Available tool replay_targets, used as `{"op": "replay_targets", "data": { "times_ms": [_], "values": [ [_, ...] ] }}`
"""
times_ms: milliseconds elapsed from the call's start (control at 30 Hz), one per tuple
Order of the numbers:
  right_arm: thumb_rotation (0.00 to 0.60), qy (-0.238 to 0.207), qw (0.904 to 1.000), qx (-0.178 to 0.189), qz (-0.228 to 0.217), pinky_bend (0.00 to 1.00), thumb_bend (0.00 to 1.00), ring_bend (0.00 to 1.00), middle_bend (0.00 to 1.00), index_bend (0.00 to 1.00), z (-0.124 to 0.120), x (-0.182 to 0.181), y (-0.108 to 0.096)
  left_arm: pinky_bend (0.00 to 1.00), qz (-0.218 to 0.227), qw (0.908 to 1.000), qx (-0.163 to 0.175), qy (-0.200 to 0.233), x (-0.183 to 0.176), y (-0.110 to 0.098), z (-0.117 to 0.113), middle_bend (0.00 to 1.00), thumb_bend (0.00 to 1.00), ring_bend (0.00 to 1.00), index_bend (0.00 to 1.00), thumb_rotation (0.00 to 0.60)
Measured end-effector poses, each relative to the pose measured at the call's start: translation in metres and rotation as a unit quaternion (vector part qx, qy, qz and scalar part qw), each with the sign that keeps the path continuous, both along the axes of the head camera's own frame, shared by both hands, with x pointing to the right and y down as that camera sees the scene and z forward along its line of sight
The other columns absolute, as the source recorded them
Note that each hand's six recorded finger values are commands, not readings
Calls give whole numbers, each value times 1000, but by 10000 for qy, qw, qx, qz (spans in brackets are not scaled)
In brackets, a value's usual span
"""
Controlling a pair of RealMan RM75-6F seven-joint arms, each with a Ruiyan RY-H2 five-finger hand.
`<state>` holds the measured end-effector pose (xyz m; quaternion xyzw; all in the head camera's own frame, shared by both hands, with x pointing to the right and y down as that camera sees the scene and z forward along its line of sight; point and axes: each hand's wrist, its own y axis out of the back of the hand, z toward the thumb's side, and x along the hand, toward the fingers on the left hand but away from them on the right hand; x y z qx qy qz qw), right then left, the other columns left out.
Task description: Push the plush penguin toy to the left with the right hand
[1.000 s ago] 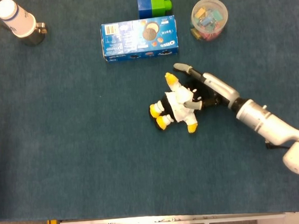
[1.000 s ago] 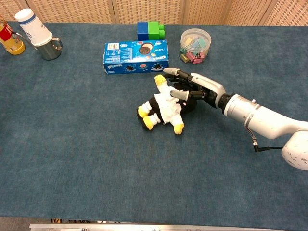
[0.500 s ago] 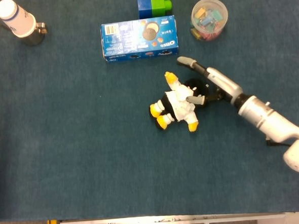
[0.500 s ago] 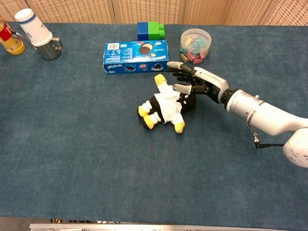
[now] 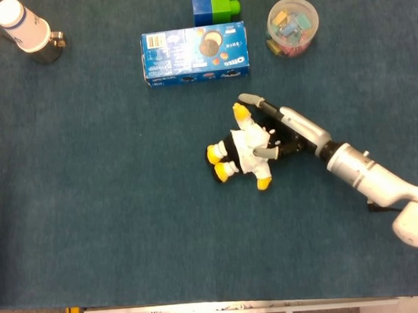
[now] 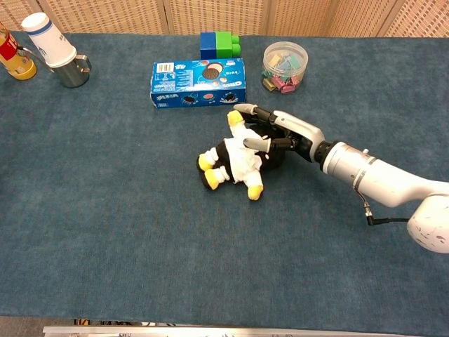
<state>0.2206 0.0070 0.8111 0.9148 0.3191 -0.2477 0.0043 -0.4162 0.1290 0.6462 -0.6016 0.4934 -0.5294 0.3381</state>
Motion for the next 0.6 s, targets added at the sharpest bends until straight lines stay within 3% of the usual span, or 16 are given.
{"op": "replay_targets", "data": {
  "times_ms": [233, 433, 500, 600],
  "values": [
    [313, -94, 9998, 129, 98, 0, 0, 0, 75, 21, -13, 18, 7, 138, 47, 10000, -9, 45, 3, -1, 2, 268, 339, 215, 256, 600],
    [321, 22, 9987, 494, 147, 0, 0, 0, 75, 21, -34, 43, 0, 138, 69, 9999, 49, 62, 5, -3, 0, 268, 340, 215, 256, 600],
    [347, 158, 9975, 686, 118, 0, 0, 0, 75, 21, -42, 53, -3, 138, 71, 9999, 59, 72, 5, -4, -1, 268, 340, 216, 256, 600],
    [457, 478, 9931, 1070, 24, 0, 0, 0, 75, 21, -53, 67, -6, 138, 104, 9999, 66, 60, 8, -4, 0, 268, 340, 216, 256, 600]
  ]
}}
